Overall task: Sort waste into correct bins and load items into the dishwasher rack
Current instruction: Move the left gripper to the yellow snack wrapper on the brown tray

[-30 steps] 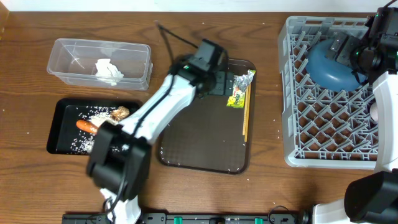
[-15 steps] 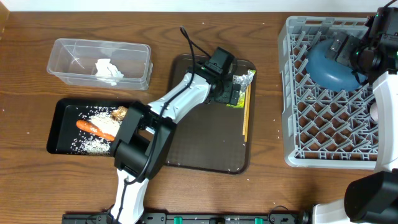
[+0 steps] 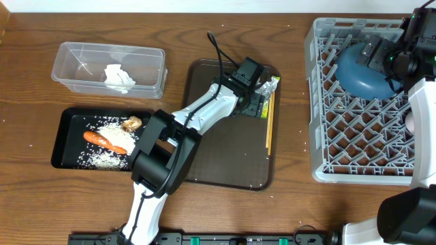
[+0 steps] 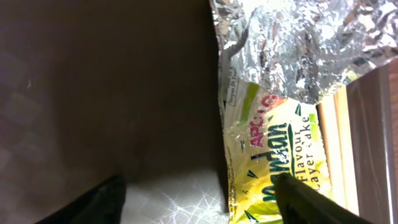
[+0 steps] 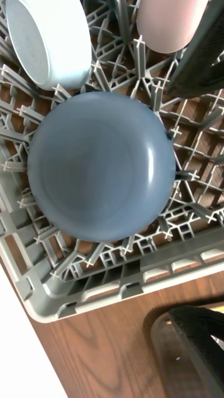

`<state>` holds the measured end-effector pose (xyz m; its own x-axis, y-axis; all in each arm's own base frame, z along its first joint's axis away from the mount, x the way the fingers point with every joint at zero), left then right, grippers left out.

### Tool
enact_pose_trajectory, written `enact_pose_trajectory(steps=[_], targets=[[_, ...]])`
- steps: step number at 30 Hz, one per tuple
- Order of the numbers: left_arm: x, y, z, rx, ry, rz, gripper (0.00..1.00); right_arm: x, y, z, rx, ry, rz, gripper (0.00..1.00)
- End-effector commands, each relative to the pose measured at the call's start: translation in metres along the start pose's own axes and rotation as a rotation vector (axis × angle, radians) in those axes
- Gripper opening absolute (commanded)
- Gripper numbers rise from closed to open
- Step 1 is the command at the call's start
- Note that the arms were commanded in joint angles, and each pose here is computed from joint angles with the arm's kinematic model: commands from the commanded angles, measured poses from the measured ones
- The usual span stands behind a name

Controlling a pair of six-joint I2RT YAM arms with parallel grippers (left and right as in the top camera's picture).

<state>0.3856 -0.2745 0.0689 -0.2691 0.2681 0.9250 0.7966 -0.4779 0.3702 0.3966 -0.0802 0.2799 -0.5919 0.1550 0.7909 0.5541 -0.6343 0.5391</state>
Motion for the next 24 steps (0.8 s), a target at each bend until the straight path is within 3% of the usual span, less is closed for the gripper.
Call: enact_pose_trajectory(steps=[1, 7, 20, 24], targets=[[-0.004, 0.001, 0.004, -0.005, 0.022, 0.004, 0.71, 0.004, 0.002, -0.002, -0.017, -0.006, -0.014, 0.99], [-0.005, -0.004, -0.002, -0.017, 0.017, 0.026, 0.59, 0.004, 0.002, -0.002, -0.017, -0.006, -0.014, 0.99], [-0.005, -0.007, -0.018, -0.096, 0.159, 0.023, 0.6, 0.004, 0.002, -0.002, -0.017, -0.006, -0.014, 0.99], [-0.006, -0.008, -0.017, -0.095, 0.16, 0.03, 0.53, 0.004, 0.002, -0.002, -0.017, -0.006, -0.014, 0.99]])
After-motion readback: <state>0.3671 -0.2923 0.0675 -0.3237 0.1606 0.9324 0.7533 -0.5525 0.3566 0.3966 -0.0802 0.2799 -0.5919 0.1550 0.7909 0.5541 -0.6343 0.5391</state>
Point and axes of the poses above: each gripper's point midway between its finger pads, its own x axis back along the fingers, its own z axis along the line the jaws close on, y = z × x, the point moved 6 cm from there along x, back along the fingers, and after that the axes turned 15 degrees about -x, right-handed, at the moved point
